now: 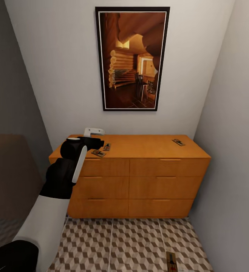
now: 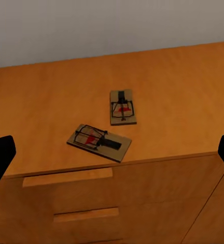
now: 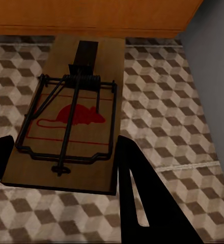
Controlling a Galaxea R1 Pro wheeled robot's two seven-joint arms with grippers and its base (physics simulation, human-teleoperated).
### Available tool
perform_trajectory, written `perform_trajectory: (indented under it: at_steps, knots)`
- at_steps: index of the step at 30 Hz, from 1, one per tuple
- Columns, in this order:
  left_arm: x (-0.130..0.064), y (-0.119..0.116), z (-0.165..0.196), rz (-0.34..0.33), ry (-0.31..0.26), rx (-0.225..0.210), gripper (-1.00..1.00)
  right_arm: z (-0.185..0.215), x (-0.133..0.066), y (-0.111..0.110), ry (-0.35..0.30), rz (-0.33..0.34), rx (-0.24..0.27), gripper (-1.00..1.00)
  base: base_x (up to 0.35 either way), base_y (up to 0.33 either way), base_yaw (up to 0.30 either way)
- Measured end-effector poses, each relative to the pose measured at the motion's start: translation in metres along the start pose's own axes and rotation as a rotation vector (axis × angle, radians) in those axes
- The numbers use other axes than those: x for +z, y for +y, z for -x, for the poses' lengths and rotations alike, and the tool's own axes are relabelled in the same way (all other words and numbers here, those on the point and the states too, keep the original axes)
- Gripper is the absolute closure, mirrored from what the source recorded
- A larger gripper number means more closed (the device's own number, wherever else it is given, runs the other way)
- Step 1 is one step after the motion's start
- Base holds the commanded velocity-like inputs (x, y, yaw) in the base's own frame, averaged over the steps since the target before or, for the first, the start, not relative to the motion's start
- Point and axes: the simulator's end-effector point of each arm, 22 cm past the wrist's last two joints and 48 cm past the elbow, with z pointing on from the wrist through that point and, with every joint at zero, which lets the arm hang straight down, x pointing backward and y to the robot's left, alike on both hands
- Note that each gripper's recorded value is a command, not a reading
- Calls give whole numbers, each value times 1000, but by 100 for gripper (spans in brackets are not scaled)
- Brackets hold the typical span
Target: Take the four mousetraps from the cabinet in the bathroom and place them on the bathroom floor. Make sure all four end up on the same floor surface, and ensure that at least two of them are either under or directly next to the same bathroom sink.
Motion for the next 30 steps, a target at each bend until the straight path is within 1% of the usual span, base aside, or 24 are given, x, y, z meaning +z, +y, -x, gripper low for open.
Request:
perform_trajectory:
  at_steps: [5,12,17,23,30]
  knots:
    - [0,0,-1,-1,1,-1,-100,-3,-1,-2,5,-3,-1,100,3,-2,0]
    - [6,-3,-15,-5,32,1,-100,-4,-1,-3,7,-5,-2,100,0,0,0]
    - [8,-4,-19,-5,41,2,-100,-4,-1,-3,7,-4,-2,100,32,-32,0]
    - [8,-4,-21,-6,44,2,-100,-4,-1,-3,7,-5,-2,100,139,-118,0]
    - [12,-6,-29,-9,66,3,-100,-4,-1,-3,7,-5,-2,100,183,-136,0]
